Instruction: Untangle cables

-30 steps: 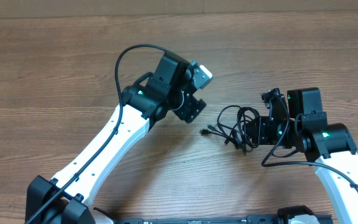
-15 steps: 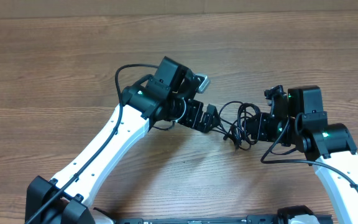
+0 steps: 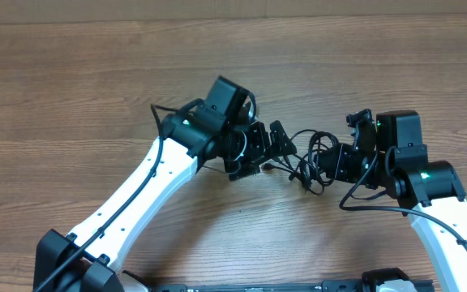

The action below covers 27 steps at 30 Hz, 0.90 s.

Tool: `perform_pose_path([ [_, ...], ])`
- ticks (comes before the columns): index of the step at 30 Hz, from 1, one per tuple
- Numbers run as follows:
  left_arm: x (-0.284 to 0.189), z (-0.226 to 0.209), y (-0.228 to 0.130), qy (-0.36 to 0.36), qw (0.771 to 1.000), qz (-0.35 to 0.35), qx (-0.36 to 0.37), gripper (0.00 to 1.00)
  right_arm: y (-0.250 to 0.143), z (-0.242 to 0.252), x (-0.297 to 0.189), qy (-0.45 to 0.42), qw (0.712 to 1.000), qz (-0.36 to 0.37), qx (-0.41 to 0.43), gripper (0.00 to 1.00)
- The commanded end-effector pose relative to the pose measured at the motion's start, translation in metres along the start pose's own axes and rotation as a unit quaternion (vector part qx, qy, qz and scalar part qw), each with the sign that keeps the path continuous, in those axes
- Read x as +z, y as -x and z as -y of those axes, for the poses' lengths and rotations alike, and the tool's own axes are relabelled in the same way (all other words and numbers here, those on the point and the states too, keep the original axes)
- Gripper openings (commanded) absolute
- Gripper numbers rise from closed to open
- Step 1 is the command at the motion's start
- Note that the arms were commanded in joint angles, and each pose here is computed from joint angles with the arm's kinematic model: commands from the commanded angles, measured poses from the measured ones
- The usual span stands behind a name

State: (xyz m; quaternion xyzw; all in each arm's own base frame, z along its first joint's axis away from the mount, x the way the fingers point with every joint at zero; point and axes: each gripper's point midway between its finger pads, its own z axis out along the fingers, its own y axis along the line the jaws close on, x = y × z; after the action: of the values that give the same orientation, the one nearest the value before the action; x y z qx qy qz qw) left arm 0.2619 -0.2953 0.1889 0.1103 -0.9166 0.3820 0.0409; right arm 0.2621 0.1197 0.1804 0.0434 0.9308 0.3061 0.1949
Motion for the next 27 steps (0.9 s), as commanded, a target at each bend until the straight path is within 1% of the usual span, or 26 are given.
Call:
perform_pose_path([
  [1,-0.002,0.005,-0.003,0.01,0.995,0.028,-0.094,1.0,0.003,-0.026,-0.005,0.068,0.998,0.001,-0.007,0.04],
  [4,0.001,0.004,-0.005,0.017,0.994,0.032,-0.108,0.87,0.004,-0.03,-0.006,0.08,0.997,0.002,-0.012,0.04],
  [11,0.002,-0.002,0.002,0.032,0.989,0.06,-0.132,0.71,0.002,-0.03,-0.006,0.08,0.997,-0.002,-0.01,0.04],
  [14,0.001,-0.006,0.007,0.04,0.985,0.078,-0.149,0.7,0.003,-0.033,-0.009,0.083,0.996,0.005,-0.019,0.04],
  [19,0.0,-0.007,0.01,0.04,0.98,0.088,-0.175,0.78,0.002,-0.038,-0.018,0.089,0.995,0.019,-0.031,0.04],
  [25,0.0,-0.007,0.011,0.036,0.976,0.093,-0.194,0.78,-0.001,-0.046,-0.028,0.102,0.994,0.029,-0.041,0.04],
  [27,0.0,-0.003,0.013,0.03,0.977,0.095,-0.19,0.78,-0.001,-0.05,-0.031,0.111,0.992,0.033,-0.049,0.04],
])
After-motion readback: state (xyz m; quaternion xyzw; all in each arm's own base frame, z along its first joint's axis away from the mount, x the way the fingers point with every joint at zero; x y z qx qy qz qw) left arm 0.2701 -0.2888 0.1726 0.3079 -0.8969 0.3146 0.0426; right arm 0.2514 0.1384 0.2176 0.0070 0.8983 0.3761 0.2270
